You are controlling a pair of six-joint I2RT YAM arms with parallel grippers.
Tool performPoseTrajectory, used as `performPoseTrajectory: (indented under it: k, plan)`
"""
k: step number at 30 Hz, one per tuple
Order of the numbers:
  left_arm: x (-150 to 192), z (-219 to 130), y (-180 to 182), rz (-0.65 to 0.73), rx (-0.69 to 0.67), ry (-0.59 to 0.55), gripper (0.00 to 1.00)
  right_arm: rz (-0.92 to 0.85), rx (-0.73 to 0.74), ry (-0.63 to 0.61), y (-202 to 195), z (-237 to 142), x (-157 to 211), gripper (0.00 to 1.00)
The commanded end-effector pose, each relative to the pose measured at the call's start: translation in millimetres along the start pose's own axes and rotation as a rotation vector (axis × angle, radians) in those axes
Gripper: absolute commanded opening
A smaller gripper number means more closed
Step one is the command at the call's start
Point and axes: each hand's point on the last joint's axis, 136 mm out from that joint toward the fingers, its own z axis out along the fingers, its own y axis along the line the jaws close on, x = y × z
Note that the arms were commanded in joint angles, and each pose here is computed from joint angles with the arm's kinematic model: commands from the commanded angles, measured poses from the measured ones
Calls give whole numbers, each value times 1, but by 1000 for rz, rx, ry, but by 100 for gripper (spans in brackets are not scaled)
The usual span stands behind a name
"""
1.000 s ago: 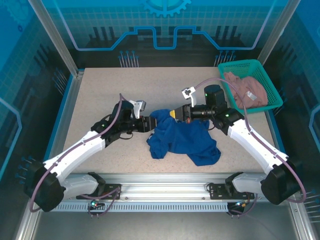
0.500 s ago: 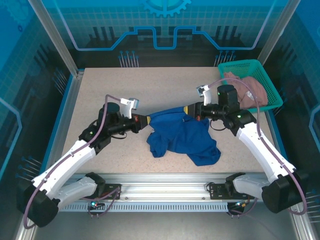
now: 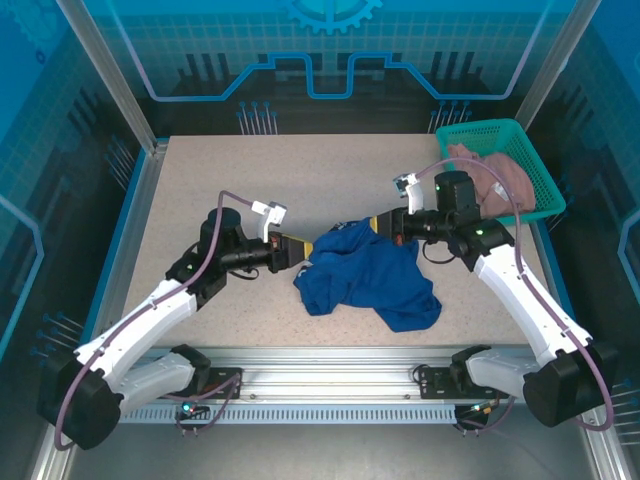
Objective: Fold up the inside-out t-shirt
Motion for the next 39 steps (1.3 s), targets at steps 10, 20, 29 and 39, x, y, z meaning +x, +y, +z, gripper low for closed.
performPoseTrajectory:
  k: [10, 20, 29, 39]
  plan:
    - [9, 14, 10, 156, -156, 63, 63, -55, -74, 29, 25, 12, -2, 0]
    - [43, 45, 18, 376, -331, 207, 74, -57, -65, 31, 25, 16, -6, 0]
    - [65, 56, 23, 406, -318, 281, 51, -57, -42, 37, 19, 18, -10, 0]
    - [77, 63, 27, 486, -357, 327, 56, -50, -32, 40, 14, 19, -15, 0]
